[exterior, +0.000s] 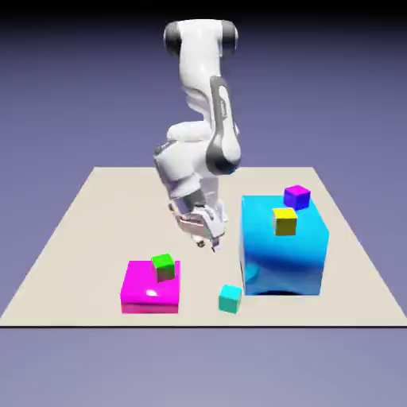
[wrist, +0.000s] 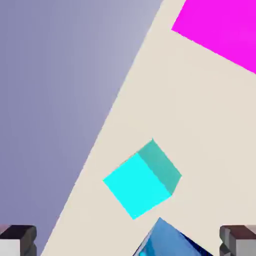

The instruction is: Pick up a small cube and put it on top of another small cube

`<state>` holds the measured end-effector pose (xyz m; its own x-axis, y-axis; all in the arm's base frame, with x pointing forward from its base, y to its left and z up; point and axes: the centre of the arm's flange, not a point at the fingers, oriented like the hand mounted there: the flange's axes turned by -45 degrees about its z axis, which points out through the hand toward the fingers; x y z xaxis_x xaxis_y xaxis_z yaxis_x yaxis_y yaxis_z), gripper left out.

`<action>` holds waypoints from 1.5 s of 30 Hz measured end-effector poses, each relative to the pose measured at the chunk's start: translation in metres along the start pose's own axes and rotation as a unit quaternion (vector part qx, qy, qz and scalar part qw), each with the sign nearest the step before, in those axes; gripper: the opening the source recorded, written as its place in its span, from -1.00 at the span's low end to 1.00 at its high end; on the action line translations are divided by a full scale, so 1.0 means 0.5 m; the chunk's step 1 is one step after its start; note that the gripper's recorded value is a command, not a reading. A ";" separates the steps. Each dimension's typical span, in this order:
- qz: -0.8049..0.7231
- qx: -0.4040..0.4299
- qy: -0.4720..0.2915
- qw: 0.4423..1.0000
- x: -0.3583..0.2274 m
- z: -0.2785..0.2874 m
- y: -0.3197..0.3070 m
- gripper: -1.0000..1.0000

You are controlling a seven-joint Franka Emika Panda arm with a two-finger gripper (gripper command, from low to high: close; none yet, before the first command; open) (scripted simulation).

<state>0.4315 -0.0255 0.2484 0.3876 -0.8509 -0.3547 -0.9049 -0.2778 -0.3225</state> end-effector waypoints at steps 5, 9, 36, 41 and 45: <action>0.147 0.004 -0.053 0.988 0.024 0.072 0.022 0.00; 0.255 0.016 -0.086 0.963 0.043 0.123 0.034 0.00; 0.312 0.024 -0.149 0.938 0.165 -0.001 0.037 -1.00; 0.294 0.012 -0.147 0.944 0.220 -0.112 0.067 -1.00; 0.289 0.000 -0.134 0.948 0.264 -0.211 0.113 -1.00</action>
<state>0.4129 -0.2007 0.2756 -0.1425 -0.7176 -0.6817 -0.9797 0.2006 -0.0063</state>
